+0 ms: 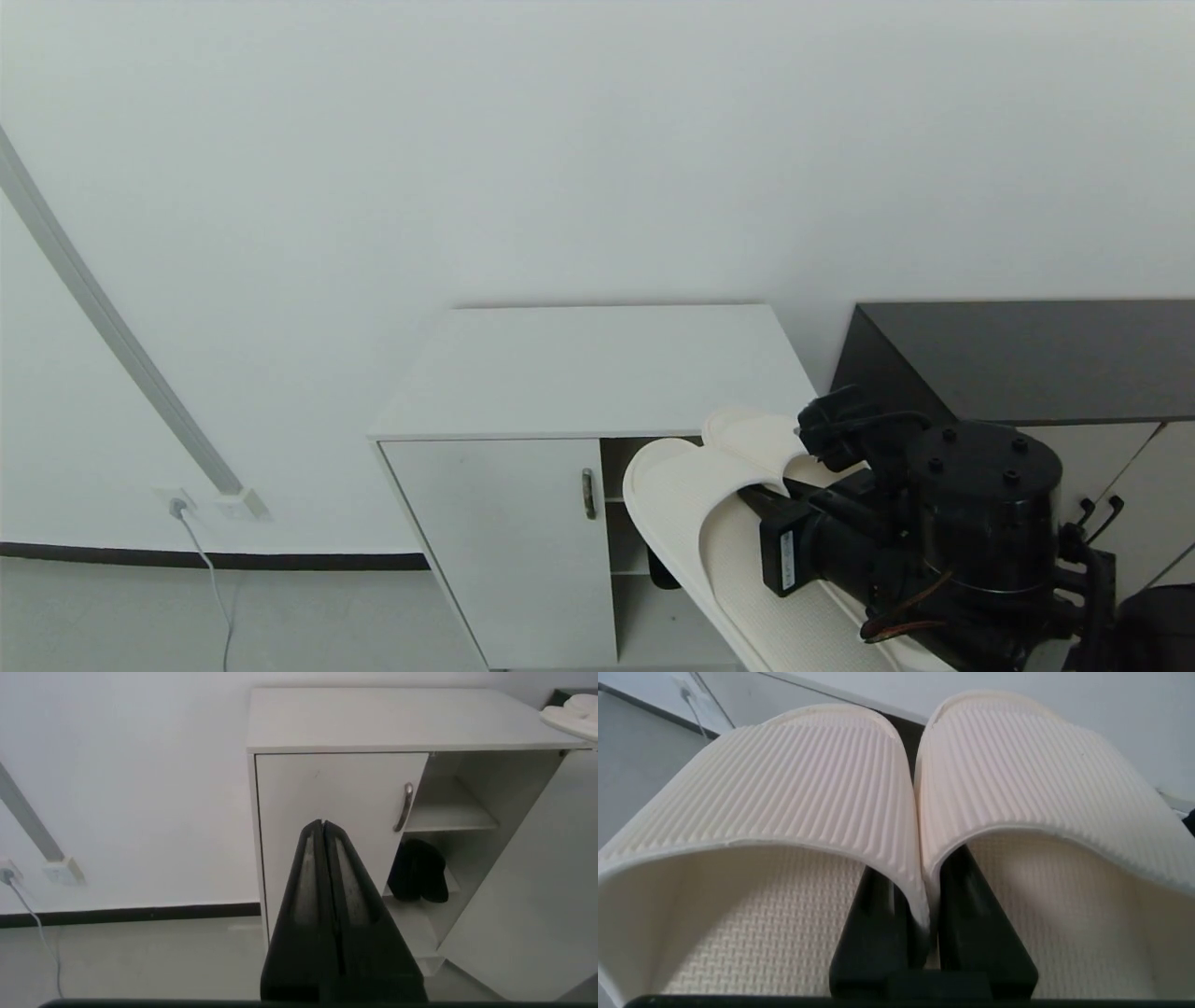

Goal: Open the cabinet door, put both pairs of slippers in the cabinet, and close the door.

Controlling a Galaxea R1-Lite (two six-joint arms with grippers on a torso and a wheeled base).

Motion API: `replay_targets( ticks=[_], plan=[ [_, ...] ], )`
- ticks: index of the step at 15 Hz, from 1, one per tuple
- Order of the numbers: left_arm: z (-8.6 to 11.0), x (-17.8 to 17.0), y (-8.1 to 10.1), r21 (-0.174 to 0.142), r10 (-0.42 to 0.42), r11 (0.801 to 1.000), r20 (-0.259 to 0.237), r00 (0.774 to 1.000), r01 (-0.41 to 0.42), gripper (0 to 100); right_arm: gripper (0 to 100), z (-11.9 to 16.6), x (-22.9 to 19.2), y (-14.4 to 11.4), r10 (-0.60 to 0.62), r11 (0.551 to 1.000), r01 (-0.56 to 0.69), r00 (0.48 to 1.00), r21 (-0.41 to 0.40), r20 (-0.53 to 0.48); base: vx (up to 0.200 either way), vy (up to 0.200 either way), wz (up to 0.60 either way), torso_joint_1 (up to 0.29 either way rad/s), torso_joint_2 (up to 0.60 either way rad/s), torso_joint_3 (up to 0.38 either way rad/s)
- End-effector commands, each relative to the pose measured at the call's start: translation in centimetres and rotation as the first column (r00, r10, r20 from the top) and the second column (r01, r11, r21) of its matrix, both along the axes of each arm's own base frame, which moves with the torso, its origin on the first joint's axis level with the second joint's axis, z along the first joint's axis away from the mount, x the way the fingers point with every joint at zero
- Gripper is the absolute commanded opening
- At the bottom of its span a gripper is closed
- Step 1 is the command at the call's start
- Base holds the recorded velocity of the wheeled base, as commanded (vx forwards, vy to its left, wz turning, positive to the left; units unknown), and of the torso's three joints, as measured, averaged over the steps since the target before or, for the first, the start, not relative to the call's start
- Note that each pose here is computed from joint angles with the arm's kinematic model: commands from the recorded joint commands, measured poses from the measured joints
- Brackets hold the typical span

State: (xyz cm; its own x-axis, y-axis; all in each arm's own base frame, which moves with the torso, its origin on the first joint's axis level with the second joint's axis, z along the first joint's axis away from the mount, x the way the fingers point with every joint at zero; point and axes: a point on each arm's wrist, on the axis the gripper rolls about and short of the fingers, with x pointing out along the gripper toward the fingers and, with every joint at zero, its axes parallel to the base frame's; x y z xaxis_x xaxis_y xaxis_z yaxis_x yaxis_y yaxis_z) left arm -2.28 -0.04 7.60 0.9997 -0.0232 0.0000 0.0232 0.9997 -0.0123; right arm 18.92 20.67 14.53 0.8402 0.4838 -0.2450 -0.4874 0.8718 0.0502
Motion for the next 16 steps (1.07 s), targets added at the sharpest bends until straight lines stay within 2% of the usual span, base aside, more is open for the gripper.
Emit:
replay_targets(
  ticks=[1,9,16],
  plan=[
    [-0.01,0.0,0.0,0.0,0.0,1.0,0.0,1.0,0.0,0,0,-0.04,0.05,0.04,-0.001,1.0,0.001,1.0,-0.001,-0.001,0.0,0.0,0.0,0.0,0.0,0.0],
    [-0.01,0.0,0.0,0.003,-0.001,1.0,0.0,1.0,0.001,0,0,-0.14,-0.06,-0.08,0.0,1.0,0.0,1.0,-0.005,-0.003,0.0,0.0,0.0,-0.005,0.01,0.006],
    [-0.01,0.0,0.0,0.003,-0.001,1.0,0.0,1.0,0.001,0,0,-0.73,-0.34,-0.21,0.005,1.0,-0.005,1.0,-0.015,-0.016,0.0,0.0,0.0,-0.149,0.34,0.191]
  ],
)
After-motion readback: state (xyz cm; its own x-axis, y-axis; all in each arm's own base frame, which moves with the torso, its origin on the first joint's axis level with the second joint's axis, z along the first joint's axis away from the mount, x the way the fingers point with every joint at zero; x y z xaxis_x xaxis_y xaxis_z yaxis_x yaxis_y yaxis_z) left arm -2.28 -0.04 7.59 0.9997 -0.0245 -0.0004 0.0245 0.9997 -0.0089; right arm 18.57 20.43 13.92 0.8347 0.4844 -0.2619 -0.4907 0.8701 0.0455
